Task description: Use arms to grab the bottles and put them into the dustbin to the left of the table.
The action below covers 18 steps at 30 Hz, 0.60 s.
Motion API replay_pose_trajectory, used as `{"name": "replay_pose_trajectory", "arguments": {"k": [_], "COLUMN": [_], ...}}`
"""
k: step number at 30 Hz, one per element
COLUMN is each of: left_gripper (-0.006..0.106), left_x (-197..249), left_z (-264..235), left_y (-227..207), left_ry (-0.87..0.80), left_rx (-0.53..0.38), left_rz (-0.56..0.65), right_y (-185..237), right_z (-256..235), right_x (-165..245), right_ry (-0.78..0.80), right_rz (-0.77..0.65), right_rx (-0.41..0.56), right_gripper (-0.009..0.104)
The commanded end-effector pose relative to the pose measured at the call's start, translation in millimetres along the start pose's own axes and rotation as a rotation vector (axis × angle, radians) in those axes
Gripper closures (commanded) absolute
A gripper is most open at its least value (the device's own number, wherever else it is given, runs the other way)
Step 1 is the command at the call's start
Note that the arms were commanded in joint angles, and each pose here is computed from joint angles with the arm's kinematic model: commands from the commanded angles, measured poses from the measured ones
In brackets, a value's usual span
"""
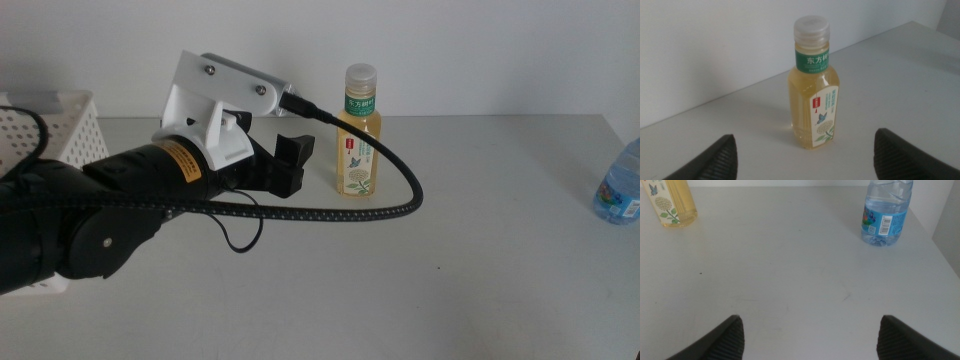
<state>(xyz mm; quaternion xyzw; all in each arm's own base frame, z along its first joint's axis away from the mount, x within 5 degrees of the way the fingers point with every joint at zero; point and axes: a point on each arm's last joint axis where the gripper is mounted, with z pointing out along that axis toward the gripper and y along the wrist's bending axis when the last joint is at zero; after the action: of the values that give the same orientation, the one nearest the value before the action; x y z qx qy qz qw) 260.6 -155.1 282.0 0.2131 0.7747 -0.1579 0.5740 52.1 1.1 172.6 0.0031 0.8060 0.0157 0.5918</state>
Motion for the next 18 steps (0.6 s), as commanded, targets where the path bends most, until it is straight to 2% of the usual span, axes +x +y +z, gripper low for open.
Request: {"name": "replay_pose_trajectory", "arguments": {"k": [1, 10, 18], "left_gripper": [0.007, 0.007, 0.007], "left_x": [-13.5, 9.8, 19.6], "left_z": [-4.2, 17.2, 44.1], "left_y": [-1.4, -3.9, -17.6], "left_ry": [-0.137, -0.052, -0.224], "left_rx": [0.006, 0.013, 0.053], "left_rz": [-0.028, -0.026, -0.031], "right_y": [-0.4, -0.4, -0.4], "right_z": [-1.8, -1.8, -1.8], "right_x": [-6.8, -6.8, -6.8], "right_ry": [-0.085, -0.085, -0.085], "right_rz": [-0.019, -0.019, -0.019], "right_rx": [0.007, 0.007, 0.007], "right_gripper": [0.026, 0.026, 0.026]}}
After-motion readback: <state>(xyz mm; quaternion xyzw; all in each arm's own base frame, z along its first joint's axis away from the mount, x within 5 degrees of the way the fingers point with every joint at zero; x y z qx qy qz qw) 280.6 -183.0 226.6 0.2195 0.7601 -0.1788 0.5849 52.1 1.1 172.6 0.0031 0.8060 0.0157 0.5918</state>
